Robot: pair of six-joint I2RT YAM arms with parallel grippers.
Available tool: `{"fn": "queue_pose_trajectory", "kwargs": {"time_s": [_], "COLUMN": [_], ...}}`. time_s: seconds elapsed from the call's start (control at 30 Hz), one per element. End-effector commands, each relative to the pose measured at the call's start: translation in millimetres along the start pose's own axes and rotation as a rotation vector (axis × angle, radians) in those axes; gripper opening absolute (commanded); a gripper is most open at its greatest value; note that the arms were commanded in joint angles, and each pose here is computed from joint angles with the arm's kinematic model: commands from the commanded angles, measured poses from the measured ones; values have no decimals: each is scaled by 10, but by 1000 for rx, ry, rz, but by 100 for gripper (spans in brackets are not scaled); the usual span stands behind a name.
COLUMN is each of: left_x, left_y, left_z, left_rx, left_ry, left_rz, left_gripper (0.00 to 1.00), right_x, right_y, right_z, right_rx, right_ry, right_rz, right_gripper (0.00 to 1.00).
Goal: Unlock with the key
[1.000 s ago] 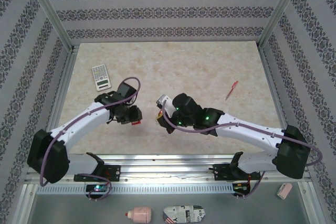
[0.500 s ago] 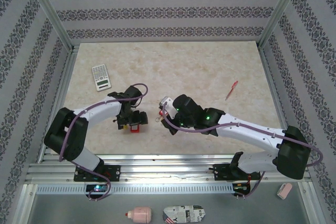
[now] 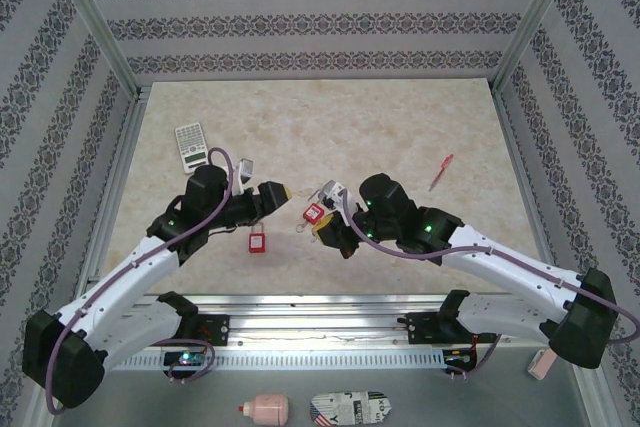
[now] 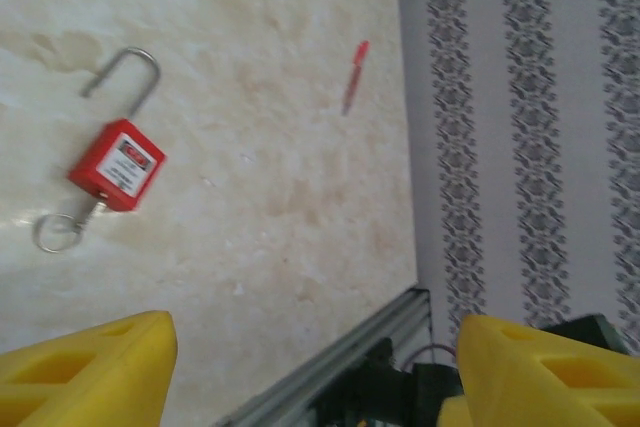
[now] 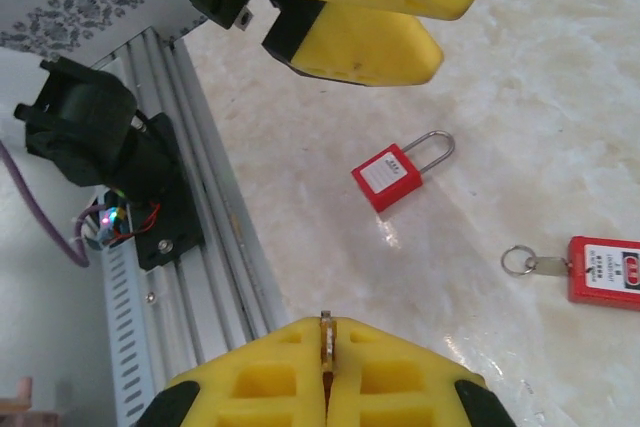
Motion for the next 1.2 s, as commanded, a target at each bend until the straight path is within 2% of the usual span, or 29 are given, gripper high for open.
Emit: {"fn": "queue_pose_trajectory", "kwargs": {"time_s": [0.0, 0.17, 0.33, 0.67, 0.97, 1.17], "left_x": [-457, -650, -703, -752, -626, -570], "left_y": [-62, -83, -20, 51, 93, 111], "left_z": [-99, -30, 166, 515, 648, 700], "left_rx": [-30, -16, 61, 157, 197, 217], "left_ry": [101, 186, 236, 357, 373, 376], "left_rz": [184, 276, 300, 301, 266, 258], "left_gripper": [70, 66, 58, 55, 40, 37], "right_x": [89, 140, 161, 224, 211, 211], "right_y": [4, 56, 89, 134, 146, 158], "right_z": [19, -5, -22, -53, -63, -61], "right_rx": [23, 45, 60, 82, 83, 87], "right_ry": [-27, -32, -32, -19, -14, -11], "right_rz": [-56, -80, -93, -135, -132, -138], "right_gripper": [0, 0, 0, 0, 0, 0]}}
Point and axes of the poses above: each hand's point on the last joint's axis, 136 mm out from that joint toward the fingers, its own y axis out along the fingers, its own x axis along the line the jaws close on, z = x × y, the point moved 1 cm from there along -y, back along the fingers, and after that the axes turned 15 degrees about y, right-handed, at the moved point
